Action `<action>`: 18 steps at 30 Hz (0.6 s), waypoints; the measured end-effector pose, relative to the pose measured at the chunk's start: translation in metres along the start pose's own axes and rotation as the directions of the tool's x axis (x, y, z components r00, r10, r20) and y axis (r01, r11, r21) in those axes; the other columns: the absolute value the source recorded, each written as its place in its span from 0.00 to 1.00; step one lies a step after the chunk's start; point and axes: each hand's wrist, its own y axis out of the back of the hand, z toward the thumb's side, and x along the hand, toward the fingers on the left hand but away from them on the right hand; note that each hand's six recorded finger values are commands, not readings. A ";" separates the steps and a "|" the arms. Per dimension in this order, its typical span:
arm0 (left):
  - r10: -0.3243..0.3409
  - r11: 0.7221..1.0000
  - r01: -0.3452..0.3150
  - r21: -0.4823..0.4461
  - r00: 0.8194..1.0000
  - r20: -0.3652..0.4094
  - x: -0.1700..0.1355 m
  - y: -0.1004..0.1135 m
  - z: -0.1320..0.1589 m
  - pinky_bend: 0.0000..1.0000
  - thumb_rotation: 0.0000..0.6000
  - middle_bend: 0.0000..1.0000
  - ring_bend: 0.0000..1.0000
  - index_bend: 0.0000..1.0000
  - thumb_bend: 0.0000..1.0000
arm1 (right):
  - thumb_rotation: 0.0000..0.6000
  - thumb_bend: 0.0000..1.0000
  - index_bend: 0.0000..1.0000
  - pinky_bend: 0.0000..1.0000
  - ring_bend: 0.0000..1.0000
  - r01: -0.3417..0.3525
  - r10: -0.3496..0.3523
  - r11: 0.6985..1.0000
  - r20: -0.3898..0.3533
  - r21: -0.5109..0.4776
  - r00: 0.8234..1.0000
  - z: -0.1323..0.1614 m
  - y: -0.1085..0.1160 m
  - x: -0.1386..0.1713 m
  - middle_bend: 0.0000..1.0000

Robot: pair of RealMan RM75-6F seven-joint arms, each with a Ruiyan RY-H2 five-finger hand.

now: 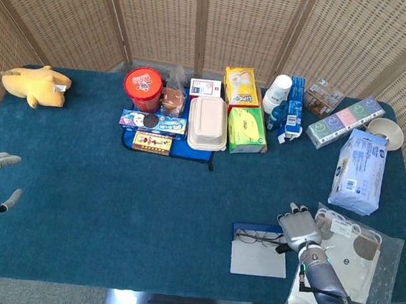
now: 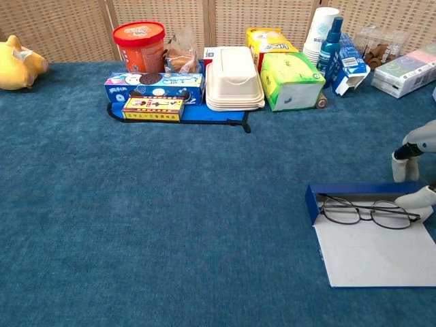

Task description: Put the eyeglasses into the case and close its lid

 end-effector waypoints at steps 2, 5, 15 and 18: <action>0.004 1.000 -0.004 0.001 1.000 0.002 0.000 0.001 0.000 0.07 1.00 0.28 0.19 0.23 0.31 | 0.38 0.28 0.28 0.15 0.05 0.019 -0.019 1.000 -0.005 -0.002 1.000 0.001 0.005 0.000 0.30; 0.012 1.000 -0.012 0.004 1.000 0.003 0.000 0.004 0.000 0.07 1.00 0.28 0.19 0.23 0.31 | 0.38 0.28 0.28 0.15 0.05 0.047 -0.047 0.999 -0.011 -0.008 0.999 0.001 0.012 0.000 0.30; 0.034 0.999 -0.034 0.017 0.999 0.006 -0.001 0.014 0.002 0.07 1.00 0.28 0.19 0.23 0.31 | 0.38 0.28 0.28 0.15 0.05 0.039 -0.040 0.999 -0.039 -0.011 0.998 0.009 0.014 -0.009 0.30; 0.031 0.999 -0.031 0.014 1.000 0.005 -0.001 0.013 0.002 0.07 1.00 0.28 0.19 0.23 0.31 | 0.38 0.28 0.28 0.15 0.05 0.022 -0.022 1.000 -0.044 -0.014 0.999 0.011 0.010 -0.011 0.31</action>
